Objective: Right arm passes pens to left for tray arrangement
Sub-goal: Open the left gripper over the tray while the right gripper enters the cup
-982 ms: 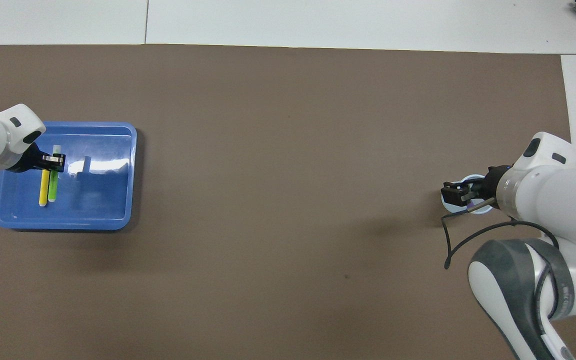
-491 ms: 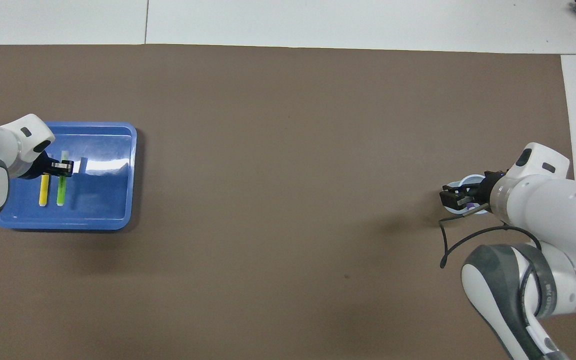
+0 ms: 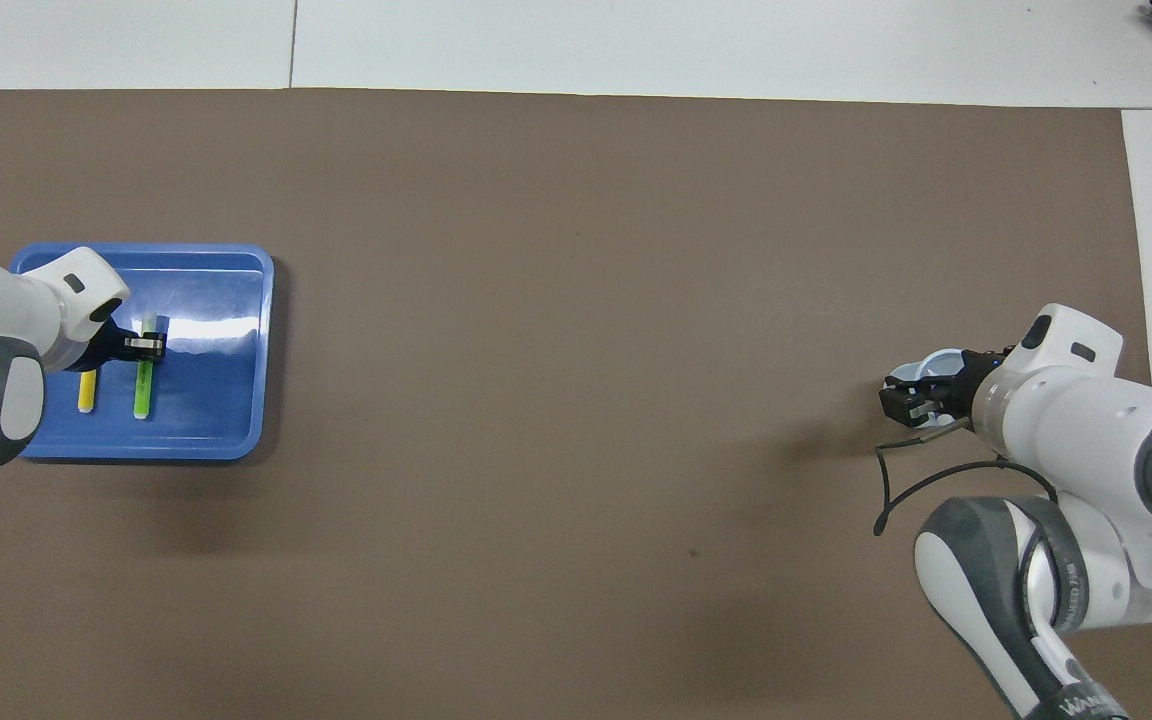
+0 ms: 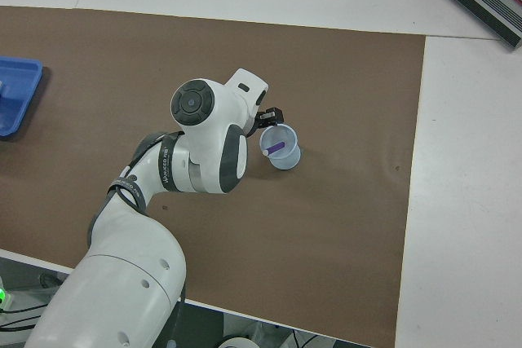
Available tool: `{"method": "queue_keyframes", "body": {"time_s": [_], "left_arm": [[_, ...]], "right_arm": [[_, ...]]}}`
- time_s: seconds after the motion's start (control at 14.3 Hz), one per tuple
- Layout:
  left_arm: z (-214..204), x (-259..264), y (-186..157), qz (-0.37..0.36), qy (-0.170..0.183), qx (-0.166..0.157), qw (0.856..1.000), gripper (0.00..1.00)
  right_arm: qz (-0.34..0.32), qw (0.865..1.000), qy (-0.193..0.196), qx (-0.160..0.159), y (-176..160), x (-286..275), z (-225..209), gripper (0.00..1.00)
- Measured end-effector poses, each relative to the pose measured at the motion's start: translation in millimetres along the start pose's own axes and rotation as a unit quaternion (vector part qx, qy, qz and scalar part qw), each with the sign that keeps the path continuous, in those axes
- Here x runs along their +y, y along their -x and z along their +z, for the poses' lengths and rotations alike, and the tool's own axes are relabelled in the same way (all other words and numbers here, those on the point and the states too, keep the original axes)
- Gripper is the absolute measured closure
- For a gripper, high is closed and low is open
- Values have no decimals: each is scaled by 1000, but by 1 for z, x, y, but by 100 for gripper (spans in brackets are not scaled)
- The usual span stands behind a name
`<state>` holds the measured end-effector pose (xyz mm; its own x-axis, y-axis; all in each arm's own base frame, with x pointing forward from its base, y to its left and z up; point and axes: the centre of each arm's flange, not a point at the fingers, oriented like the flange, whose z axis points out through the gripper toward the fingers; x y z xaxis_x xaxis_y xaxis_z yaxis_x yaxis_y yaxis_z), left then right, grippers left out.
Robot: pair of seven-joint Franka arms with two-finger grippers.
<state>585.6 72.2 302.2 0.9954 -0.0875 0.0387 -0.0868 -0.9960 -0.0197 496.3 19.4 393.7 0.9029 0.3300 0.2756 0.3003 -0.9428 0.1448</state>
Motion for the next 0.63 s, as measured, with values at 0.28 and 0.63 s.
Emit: {"method": "queue_keyframes", "body": {"time_s": [0.28, 0.63], "left_arm": [[0, -12, 2, -10, -2, 0, 1000, 41], [-34, -20, -13, -19, -11, -23, 999, 40]], "right_arm": [[-2, 1000, -3, -9, 5, -2, 5, 10], [-8, 998, -12, -53, 17, 3, 11, 10]]}}
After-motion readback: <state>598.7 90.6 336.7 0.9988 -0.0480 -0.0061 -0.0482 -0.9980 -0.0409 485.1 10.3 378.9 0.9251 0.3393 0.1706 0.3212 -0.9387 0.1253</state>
